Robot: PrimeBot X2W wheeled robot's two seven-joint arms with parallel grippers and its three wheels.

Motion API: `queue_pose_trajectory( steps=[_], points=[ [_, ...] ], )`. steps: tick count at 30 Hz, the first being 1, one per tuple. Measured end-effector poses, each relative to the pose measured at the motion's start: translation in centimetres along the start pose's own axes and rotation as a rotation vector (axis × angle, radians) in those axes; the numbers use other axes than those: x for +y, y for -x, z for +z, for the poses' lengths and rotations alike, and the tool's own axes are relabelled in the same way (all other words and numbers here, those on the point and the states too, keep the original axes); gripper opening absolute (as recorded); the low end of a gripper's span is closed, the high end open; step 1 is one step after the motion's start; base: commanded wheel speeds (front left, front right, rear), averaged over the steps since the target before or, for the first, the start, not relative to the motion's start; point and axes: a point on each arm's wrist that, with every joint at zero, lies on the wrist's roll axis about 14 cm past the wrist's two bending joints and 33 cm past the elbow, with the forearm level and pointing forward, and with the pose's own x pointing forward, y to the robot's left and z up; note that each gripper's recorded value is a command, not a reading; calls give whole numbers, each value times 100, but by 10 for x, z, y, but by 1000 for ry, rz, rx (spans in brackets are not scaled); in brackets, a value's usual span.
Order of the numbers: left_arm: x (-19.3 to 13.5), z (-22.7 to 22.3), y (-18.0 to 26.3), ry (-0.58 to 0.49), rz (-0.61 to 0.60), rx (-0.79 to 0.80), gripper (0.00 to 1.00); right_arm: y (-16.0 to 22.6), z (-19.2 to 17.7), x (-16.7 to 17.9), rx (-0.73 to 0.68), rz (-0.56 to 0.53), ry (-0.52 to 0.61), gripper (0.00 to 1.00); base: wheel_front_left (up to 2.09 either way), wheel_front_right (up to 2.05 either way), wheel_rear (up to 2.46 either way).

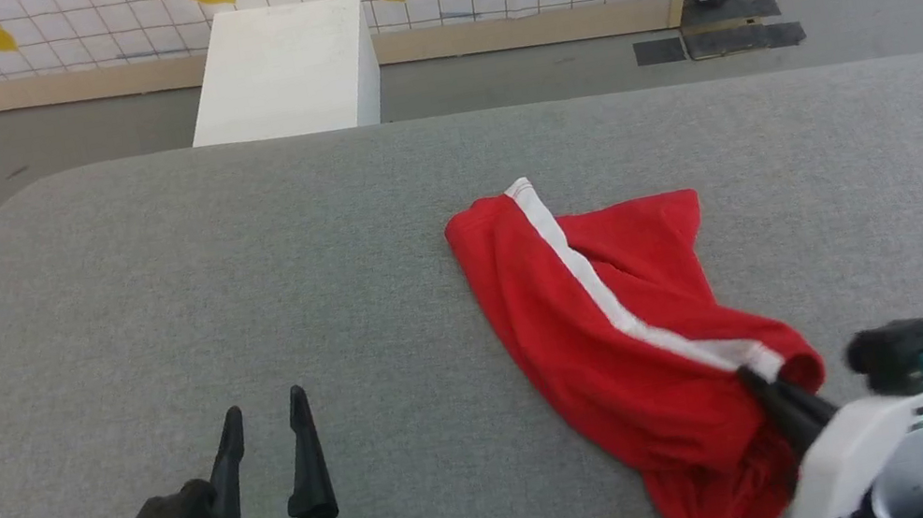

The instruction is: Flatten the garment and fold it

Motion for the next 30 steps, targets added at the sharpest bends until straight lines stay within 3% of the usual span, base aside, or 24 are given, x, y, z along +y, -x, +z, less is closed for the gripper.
queue_pose_trajectory(
  steps=[8, 16, 20, 21, 23, 30],
  points=[
    [-55, 3, -42, 12, -203, 45, 100, 26, 20, -47, -91, -134, -84, 0, 0, 0, 0],
    [-135, 12, -127, -108, -458, 188, 100, 12, 21, -44, -104, -108, -125, 0, 0, 0, 0],
    [-155, -19, -158, -227, -518, 367, 100, -5, 20, -38, -109, -76, -150, 0, 0, 0, 0],
    [-167, -47, -172, -301, -554, 490, 100, -15, 9, -34, -82, -58, -170, 0, 0, 0, 0],
    [-175, -67, -181, -344, -578, 568, 100, -21, -1, -35, -62, -57, -190, 0, 0, 0, 0],
    [-172, -140, -187, -493, -599, 788, 100, -27, -31, -51, 2, -108, -235, 0, 0, 0, 0]
  ],
)
